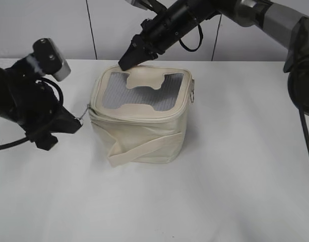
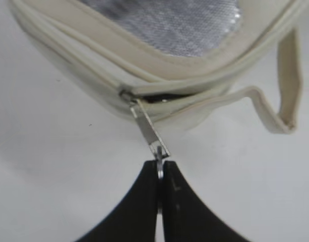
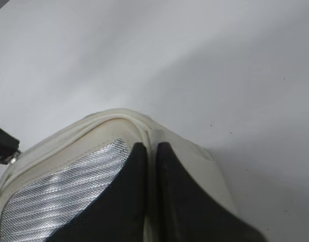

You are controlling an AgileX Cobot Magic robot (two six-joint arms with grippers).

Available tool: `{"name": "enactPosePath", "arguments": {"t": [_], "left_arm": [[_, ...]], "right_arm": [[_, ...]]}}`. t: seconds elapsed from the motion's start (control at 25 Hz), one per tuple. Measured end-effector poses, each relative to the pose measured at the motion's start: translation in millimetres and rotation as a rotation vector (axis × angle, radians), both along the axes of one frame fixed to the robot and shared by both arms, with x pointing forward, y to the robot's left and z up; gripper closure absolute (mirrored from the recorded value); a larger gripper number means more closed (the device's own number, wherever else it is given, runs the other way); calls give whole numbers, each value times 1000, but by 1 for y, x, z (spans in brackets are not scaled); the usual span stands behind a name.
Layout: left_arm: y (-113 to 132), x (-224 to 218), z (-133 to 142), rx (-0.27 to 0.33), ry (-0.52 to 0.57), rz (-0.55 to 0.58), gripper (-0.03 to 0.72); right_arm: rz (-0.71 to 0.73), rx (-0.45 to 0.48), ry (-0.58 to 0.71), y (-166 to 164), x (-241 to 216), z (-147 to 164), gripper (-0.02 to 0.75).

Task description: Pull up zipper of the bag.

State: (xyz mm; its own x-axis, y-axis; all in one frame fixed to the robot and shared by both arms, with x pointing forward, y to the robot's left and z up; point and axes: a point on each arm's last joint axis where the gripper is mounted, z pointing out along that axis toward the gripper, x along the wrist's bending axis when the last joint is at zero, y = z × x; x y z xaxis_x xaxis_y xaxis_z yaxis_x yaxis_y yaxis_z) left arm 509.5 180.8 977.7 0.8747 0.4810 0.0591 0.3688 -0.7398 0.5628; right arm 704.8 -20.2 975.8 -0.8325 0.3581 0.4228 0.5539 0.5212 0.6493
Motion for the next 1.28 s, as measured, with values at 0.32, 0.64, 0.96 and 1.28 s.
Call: {"name": "enactPosePath", "arguments": {"t": [0.32, 0.64, 0.96, 1.28], "left_arm": [[-56, -40, -3, -27, -51, -142, 697], [-96, -57, -4, -83, -147, -126, 689], [-65, -60, 12, -173, 112, -54, 354], [-6, -34, 61, -265, 47, 271, 384]], "right_arm": [[-8, 7, 16, 1, -1, 0, 706], [-11, 14, 24, 1, -1, 0, 705], [-159, -51, 71, -27, 11, 14, 440], [-373, -66, 137, -104, 25, 43, 433]]}}
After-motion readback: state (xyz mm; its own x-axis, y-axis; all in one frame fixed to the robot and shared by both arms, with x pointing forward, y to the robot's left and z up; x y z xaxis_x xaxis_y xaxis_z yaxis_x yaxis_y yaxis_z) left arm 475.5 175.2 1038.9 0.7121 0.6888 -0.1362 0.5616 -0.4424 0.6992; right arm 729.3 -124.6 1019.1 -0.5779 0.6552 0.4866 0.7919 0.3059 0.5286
